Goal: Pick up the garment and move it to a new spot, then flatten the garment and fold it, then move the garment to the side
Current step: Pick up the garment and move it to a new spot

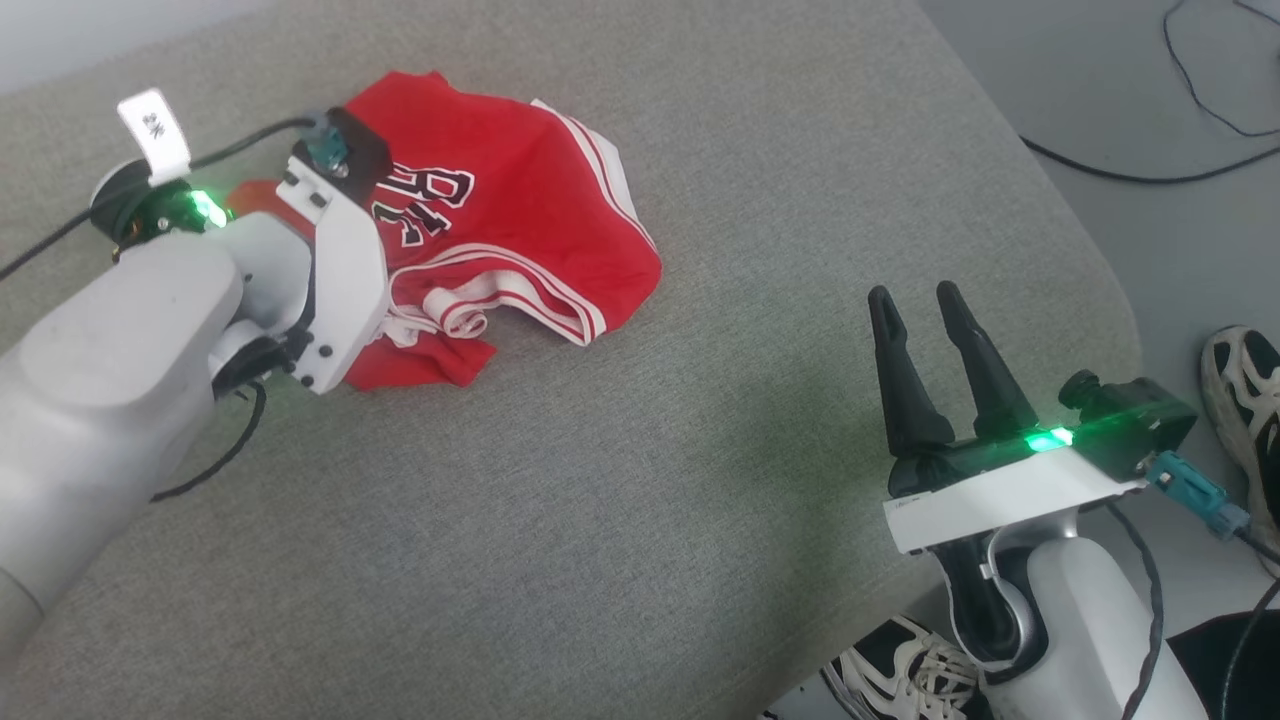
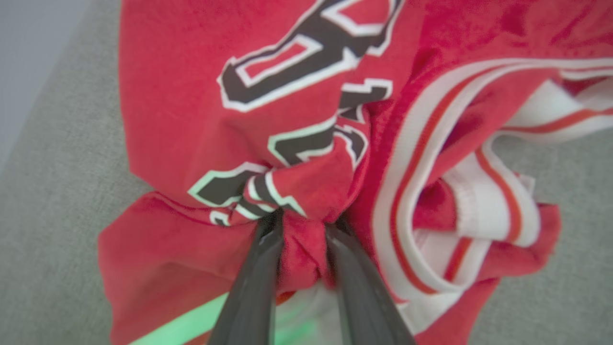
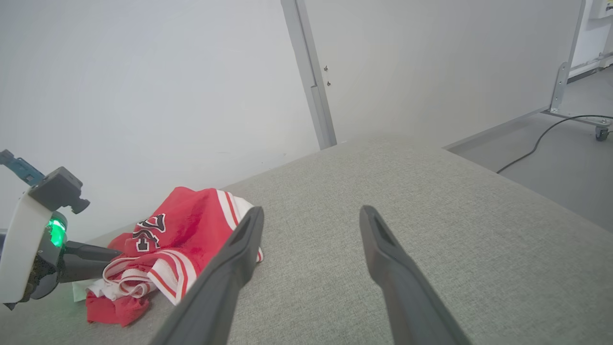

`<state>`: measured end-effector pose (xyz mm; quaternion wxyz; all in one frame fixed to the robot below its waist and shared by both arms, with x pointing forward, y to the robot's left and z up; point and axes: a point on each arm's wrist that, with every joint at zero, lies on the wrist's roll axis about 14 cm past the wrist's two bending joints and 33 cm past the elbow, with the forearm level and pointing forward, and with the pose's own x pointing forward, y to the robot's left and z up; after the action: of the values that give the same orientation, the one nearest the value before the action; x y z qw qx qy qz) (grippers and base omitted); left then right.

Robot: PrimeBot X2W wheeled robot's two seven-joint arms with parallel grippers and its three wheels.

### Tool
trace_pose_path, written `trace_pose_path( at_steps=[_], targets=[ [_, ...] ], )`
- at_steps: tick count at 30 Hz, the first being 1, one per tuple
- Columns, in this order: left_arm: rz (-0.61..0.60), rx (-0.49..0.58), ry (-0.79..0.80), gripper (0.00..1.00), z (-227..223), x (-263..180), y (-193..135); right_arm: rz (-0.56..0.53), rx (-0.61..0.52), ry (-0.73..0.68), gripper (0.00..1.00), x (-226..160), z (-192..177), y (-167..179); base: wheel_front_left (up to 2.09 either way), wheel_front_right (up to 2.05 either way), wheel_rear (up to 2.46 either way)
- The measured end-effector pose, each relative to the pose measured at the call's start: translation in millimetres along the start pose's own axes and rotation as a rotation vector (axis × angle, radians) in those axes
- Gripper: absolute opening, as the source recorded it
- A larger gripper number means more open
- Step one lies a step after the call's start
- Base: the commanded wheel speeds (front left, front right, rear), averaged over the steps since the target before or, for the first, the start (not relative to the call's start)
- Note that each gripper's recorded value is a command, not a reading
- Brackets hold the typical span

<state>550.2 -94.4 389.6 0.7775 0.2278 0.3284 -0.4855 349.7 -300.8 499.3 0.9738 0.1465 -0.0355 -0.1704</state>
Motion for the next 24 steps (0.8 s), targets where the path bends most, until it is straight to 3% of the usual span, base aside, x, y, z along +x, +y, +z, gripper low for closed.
trace_pose_path(
  at_steps=[15,17,18,19,20,24],
  targets=[
    [-0.018,0.06,0.112,0.0,-15.4,23.1,1.1,-0.042,0.008,0.028,1.0,7.1,-11.1,-10.6,0.0,0.0,0.0],
    [-0.022,0.031,0.093,0.22,-14.0,21.6,2.0,-0.037,0.011,0.029,1.0,6.7,-11.5,-8.9,0.0,0.0,0.0],
    [-0.019,0.023,0.079,0.45,-13.1,20.4,3.0,-0.03,0.011,0.03,1.0,6.8,-11.5,-6.9,0.0,0.0,0.0],
    [-0.018,0.02,0.065,0.6,-12.2,19.0,2.4,-0.021,0.009,0.03,1.0,7.2,-11.2,-4.5,0.0,0.0,0.0],
    [-0.018,0.02,0.065,1.0,-12.2,19.0,2.4,-0.021,0.009,0.03,1.0,7.2,-11.2,-4.5,0.0,0.0,0.0],
    [0.005,0.017,-0.013,1.0,-2.3,7.9,3.6,0.016,-0.011,0.019,1.0,8.3,-7.1,5.2,0.0,0.0,0.0]
  ],
)
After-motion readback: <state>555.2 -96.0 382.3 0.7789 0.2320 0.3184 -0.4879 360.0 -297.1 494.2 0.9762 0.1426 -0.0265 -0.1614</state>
